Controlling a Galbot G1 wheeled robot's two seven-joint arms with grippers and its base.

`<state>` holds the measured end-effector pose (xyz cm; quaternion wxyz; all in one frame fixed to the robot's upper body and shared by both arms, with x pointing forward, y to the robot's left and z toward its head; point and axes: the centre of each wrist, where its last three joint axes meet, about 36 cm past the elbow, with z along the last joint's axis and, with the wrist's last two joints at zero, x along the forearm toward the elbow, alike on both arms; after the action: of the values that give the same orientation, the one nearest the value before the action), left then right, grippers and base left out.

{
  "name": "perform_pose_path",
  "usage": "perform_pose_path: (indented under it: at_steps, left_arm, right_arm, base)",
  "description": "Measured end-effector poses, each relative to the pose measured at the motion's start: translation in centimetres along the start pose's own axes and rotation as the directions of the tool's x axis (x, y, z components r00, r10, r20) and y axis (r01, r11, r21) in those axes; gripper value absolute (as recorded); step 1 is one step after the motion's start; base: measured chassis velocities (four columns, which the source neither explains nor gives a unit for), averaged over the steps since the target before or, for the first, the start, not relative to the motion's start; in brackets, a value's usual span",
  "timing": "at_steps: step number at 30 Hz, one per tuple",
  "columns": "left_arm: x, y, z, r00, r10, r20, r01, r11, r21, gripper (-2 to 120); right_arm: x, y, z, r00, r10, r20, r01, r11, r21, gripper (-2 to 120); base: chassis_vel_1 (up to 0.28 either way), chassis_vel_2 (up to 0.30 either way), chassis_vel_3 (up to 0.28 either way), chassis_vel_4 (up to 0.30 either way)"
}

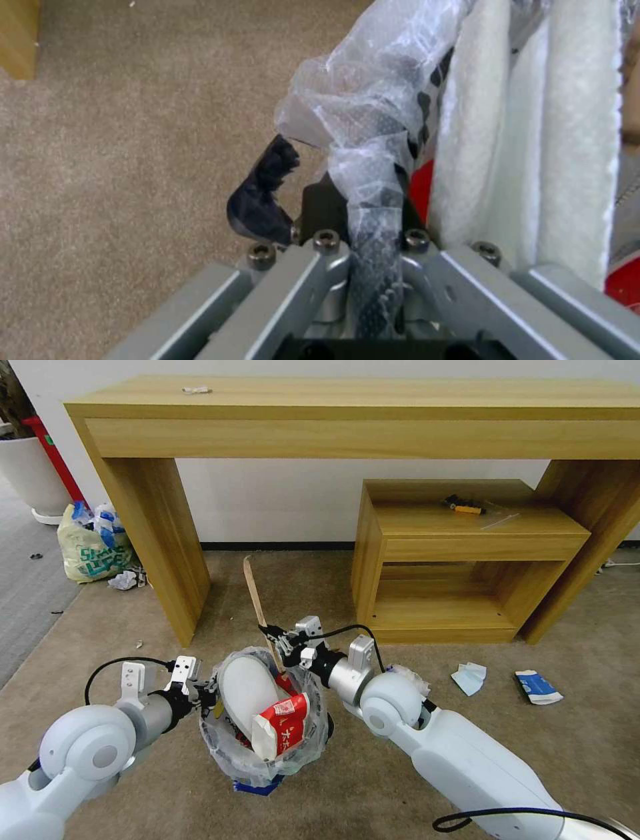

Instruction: Pick up the trash bin and place the garbage on the floor into it.

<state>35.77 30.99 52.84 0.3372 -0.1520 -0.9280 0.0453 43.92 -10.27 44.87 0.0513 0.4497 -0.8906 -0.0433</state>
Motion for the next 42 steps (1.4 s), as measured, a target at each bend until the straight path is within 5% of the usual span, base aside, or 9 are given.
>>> perform_pose_path:
  at_steps: [5,22,31,42]
  left_arm:
    - [0.1,-0.1,0.0,1.000,0.003,0.002,-0.003,1.000,0.002,0]
    - [-0.4,0.8,0.3,1.000,-0.028,-0.009,0.028,1.000,0.009,0]
    - [-0.8,1.7,0.5,0.998,-0.053,-0.017,0.053,0.998,0.025,0]
    - [-1.1,1.4,1.2,0.998,-0.053,-0.022,0.054,0.998,0.034,0]
  right_arm:
    - [0.4,0.4,1.4,1.000,0.002,-0.023,-0.001,1.000,0.018,3]
    - [4.7,1.4,3.0,0.995,0.090,-0.053,-0.090,0.996,0.006,65]
    - [6.3,2.2,0.9,0.994,0.110,-0.006,-0.110,0.994,0.006,97]
    - [7.3,2.8,0.0,0.995,0.095,-0.003,-0.095,0.995,0.021,100]
  base:
    - [0.000,0.000,0.000,0.000]
    - [0.000,0.000,0.000,0.000]
    - [0.000,0.000,0.000,0.000]
    - [0.000,0.000,0.000,0.000]
